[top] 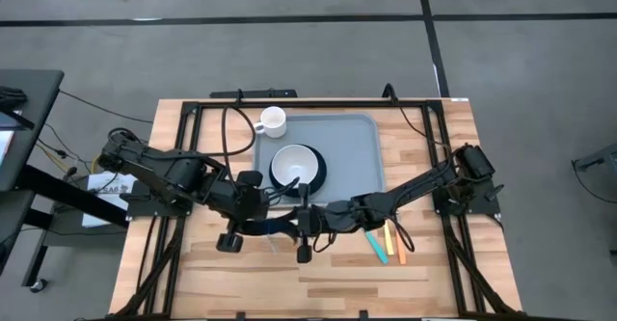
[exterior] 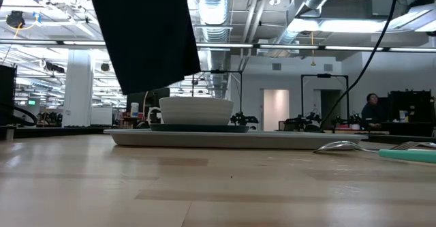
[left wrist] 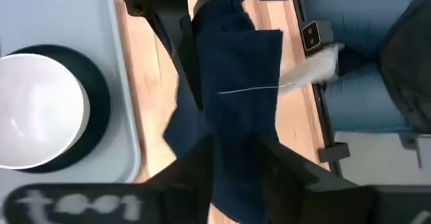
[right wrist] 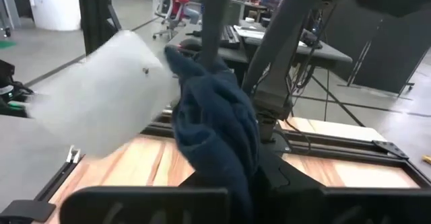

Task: Set up tray
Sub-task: Put the blue napkin on the gray serving tray to the right of the black plate

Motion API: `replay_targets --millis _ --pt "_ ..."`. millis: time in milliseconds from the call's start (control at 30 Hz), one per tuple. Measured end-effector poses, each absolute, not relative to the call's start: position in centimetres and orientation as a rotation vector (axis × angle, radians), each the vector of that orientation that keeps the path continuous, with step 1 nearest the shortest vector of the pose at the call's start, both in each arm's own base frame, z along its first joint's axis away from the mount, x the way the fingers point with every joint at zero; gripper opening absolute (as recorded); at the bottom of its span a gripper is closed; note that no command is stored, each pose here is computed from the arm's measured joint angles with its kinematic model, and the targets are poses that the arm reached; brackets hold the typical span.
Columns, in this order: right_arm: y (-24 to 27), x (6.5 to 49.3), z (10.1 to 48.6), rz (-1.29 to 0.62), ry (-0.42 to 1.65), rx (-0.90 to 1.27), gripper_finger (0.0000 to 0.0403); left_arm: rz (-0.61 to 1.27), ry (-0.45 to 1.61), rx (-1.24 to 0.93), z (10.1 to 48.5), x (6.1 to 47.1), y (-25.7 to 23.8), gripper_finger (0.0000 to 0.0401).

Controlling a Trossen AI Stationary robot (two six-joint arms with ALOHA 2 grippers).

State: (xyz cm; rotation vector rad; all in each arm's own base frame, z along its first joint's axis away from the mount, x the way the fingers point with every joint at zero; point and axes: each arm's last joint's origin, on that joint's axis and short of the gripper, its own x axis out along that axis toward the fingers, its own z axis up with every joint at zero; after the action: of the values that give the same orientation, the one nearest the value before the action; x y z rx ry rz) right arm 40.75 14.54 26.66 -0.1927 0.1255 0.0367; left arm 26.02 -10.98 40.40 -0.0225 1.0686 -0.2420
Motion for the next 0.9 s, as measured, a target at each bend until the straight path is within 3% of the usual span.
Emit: replay_targets --millis 333,467,633,900 --pt "14.4 40.5 27.1 0.033 0.178 -0.147 0.0001 -0.172 1.037 -0.029 40.5 26.5 -10.1 0.0181" --pt "13.8 40.1 28.7 0.017 0.249 -0.115 0.0001 -0.104 1.033 0.034 41.7 25.8 -9.2 0.0187" --pt "12.2 38.8 30.5 -0.046 0.327 -0.068 0.0001 0.088 0.87 0.15 45.2 24.4 -8.2 0.0187" --pt "8.7 33.4 35.9 -0.119 0.39 0.039 0.0 0.3 0.62 0.22 48.1 22.3 -7.3 0.0188"
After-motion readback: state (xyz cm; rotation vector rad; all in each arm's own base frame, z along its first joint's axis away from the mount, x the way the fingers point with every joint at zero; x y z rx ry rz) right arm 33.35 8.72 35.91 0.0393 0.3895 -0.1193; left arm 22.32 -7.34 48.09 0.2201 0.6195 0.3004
